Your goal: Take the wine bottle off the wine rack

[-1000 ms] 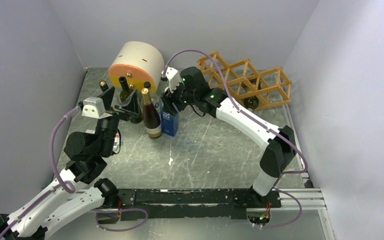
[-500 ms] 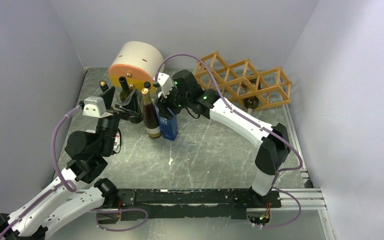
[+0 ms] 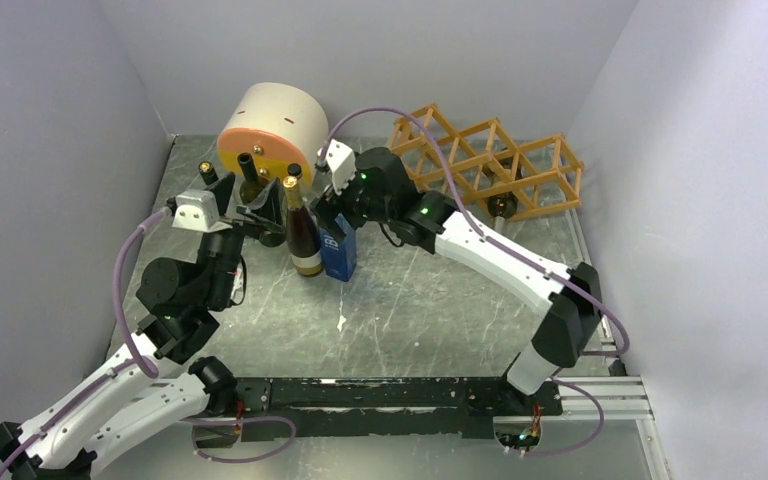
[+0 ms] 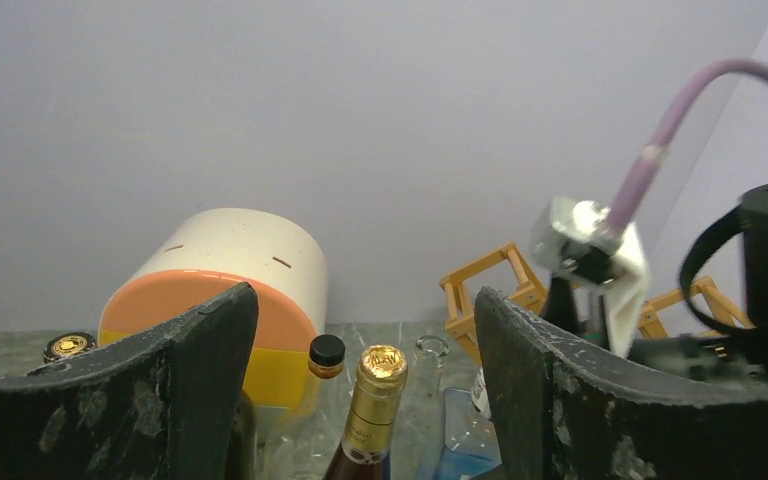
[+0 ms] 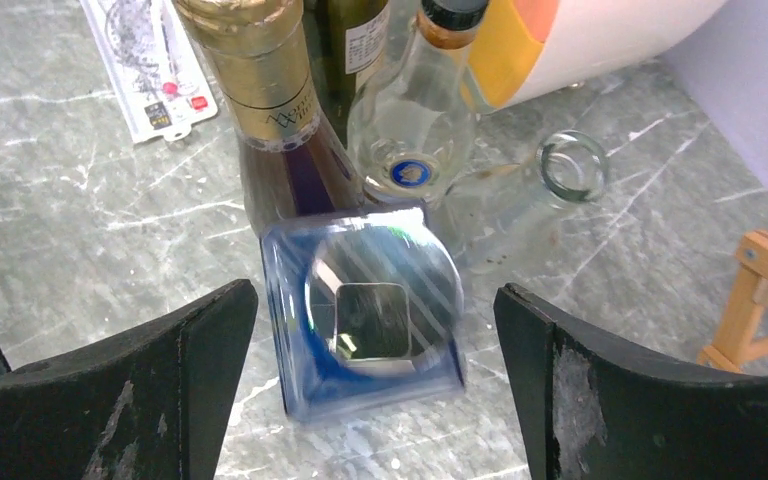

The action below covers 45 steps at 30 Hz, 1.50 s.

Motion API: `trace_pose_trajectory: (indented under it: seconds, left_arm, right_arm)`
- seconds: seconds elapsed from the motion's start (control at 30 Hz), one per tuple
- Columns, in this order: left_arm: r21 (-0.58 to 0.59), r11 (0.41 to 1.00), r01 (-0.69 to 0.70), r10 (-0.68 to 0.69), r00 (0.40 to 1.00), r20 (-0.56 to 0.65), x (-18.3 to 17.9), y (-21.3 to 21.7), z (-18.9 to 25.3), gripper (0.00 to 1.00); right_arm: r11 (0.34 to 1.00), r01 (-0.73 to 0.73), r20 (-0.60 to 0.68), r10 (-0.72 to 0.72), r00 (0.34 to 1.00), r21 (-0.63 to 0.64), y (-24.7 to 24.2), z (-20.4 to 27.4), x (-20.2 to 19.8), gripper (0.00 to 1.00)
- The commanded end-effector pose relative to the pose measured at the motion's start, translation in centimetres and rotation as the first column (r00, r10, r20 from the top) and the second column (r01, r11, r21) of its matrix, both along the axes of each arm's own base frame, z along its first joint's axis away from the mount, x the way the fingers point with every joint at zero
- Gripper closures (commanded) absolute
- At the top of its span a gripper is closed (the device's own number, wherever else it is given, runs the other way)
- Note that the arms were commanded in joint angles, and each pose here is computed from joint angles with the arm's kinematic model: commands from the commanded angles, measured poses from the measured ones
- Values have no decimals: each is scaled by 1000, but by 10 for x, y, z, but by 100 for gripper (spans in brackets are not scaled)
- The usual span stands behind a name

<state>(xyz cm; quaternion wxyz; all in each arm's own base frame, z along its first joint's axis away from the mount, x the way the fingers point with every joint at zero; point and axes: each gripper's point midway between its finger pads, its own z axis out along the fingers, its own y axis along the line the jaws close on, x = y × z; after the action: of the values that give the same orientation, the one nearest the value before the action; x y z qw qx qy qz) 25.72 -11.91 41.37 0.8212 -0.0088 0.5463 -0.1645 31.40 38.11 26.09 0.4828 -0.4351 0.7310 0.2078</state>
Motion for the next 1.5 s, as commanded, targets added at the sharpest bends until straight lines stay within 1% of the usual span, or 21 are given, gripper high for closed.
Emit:
trace_pose_trajectory:
  seconds: [0.0, 0.13, 0.27, 0.33, 0.43, 0.53, 0.6, 0.63, 0.7, 0.73, 0.77, 0.8, 0.9, 0.97, 1.07, 1.13, 1.23, 1.27, 1.33, 1.4, 1.47]
  left_arm:
    - [-7, 1000, -20, 20, 1000, 4, 3, 2, -1, 17]
    - [-3, 999, -32, 32, 999, 2, 4, 4, -1, 17]
    - [-6, 999, -41, 41, 999, 10, 3, 7, 1, 17]
    - [-9, 999, -39, 39, 999, 12, 2, 8, 3, 17]
    - [-5, 999, -32, 33, 999, 13, 1, 7, 3, 16]
    - [-1, 999, -44, 44, 999, 3, 3, 8, 2, 16]
    - [3, 999, -45, 45, 999, -1, 4, 8, 2, 16]
    - [7, 999, -46, 46, 999, -2, 4, 8, 2, 16]
    - [8, 999, -54, 54, 999, -4, 6, 8, 0, 16]
    - [12, 998, -56, 56, 998, -9, 8, 8, -1, 16]
    - [14, 998, -54, 54, 998, -12, 8, 7, -2, 16]
    - [17, 998, -53, 53, 998, -15, 9, 6, -2, 16]
    - [22, 998, -53, 54, 998, -18, 11, 5, -5, 16]
    - [18, 998, -56, 56, 998, -22, 12, 5, -6, 16]
    - [17, 999, -33, 34, 999, -24, 11, 2, -5, 16]
    - [13, 1000, -28, 28, 999, -19, 10, 1, -5, 16]
    - [10, 1000, -19, 19, 1000, -23, 10, 0, -4, 16]
    - [15, 1000, -13, 14, 1000, -28, 10, -2, -5, 17]
    - [12, 1000, -3, 3, 1000, -25, 10, -3, -4, 17]
    - [7, 1000, -4, 4, 1000, -22, 9, -3, -3, 16]
    - [4, 1000, -4, 4, 1000, -25, 9, -2, -4, 16]
  right_arm:
    - [990, 103, 48, -108, 993, 95, -19, 43, -1, 6]
    - [971, 180, 14, -184, 983, 156, -44, 74, -16, 5]
    - [941, 196, 19, -209, 978, 275, -84, 116, -50, 4]
    - [917, 232, 23, -253, 967, 324, -109, 123, -64, 2]
    - [868, 348, 1, -372, 928, 356, -151, 114, -74, 0]
    - [801, 502, -37, -519, 854, 326, -189, 84, -75, 0]
    - [739, 614, -54, -626, 778, 278, -212, 59, -71, 0]
    - [699, 670, -53, -681, 730, 250, -225, 48, -69, 0]
    - [580, 792, -34, -803, 595, 190, -253, 27, -63, 0]
    - [522, 835, -39, -843, 536, 175, -262, 20, -61, 0]
    - [481, 864, -32, -871, 490, 146, -269, 10, -57, 0]
    - [457, 880, -36, -885, 465, 134, -274, 4, -52, 0]
    - [440, 894, -113, -887, 447, 84, -284, -17, -22, 0]
    - [356, 933, -175, -917, 359, 50, -314, -32, 1, 0]
    - [270, 963, -235, -936, 263, 0, -338, -55, 22, 0]
    - [229, 973, -267, -940, 212, -34, -352, -73, 36, 0]
    - [192, 979, -344, -926, 157, -67, -370, -99, 54, 0]
    - [196, 978, -378, -912, 158, -65, -371, -108, 59, 0]
    - [224, 974, -442, -877, 189, -28, -368, -118, 73, 1]
    - [228, 973, -472, -862, 183, -39, -368, -138, 77, 3]
    - [208, 976, -465, -871, 159, -57, -373, -148, 84, 8]
